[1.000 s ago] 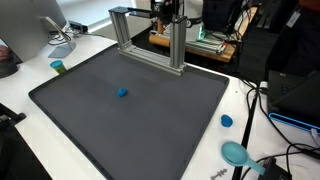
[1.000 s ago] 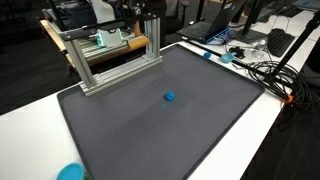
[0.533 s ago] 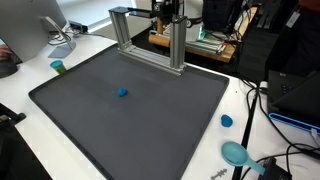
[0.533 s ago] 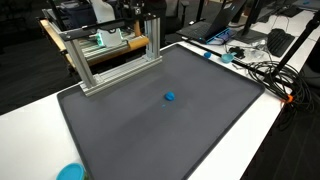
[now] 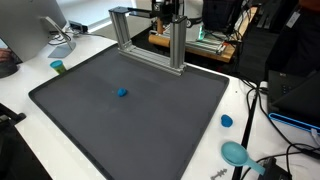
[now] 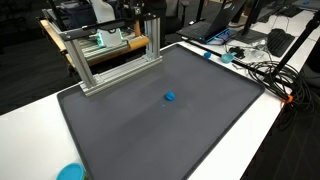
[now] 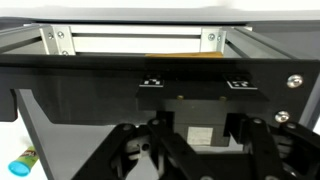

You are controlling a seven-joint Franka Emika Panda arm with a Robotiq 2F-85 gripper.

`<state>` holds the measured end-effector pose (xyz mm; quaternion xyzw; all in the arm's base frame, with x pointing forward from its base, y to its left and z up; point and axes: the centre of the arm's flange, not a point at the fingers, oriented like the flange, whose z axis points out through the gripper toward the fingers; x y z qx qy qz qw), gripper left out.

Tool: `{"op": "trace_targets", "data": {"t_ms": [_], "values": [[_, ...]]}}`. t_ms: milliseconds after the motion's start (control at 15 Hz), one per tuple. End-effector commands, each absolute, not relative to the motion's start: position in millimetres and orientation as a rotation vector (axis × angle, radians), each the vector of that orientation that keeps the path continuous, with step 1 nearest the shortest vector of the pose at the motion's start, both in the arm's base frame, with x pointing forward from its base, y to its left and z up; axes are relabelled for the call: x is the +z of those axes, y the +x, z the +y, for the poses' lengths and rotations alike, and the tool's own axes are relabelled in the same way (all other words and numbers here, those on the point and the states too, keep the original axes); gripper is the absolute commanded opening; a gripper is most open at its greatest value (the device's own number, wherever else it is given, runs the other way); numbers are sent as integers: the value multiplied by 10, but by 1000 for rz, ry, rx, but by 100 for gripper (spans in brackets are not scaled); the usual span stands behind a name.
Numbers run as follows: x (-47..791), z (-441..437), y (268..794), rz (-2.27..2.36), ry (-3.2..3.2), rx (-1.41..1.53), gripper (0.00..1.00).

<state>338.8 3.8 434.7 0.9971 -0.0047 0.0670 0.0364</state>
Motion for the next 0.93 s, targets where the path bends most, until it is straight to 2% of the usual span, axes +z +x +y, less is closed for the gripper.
{"op": "trace_targets", "data": {"t_ms": [0, 133, 267, 400, 867], "values": [[4380, -44, 3218, -20, 3073, 196, 54], [4391, -50, 3199, -21, 3077, 197, 51], [4381, -50, 3186, -21, 3079, 191, 56], [4363, -33, 3185, -27, 3082, 191, 33], [4328, 20, 3246, -42, 3074, 215, 33]]}}
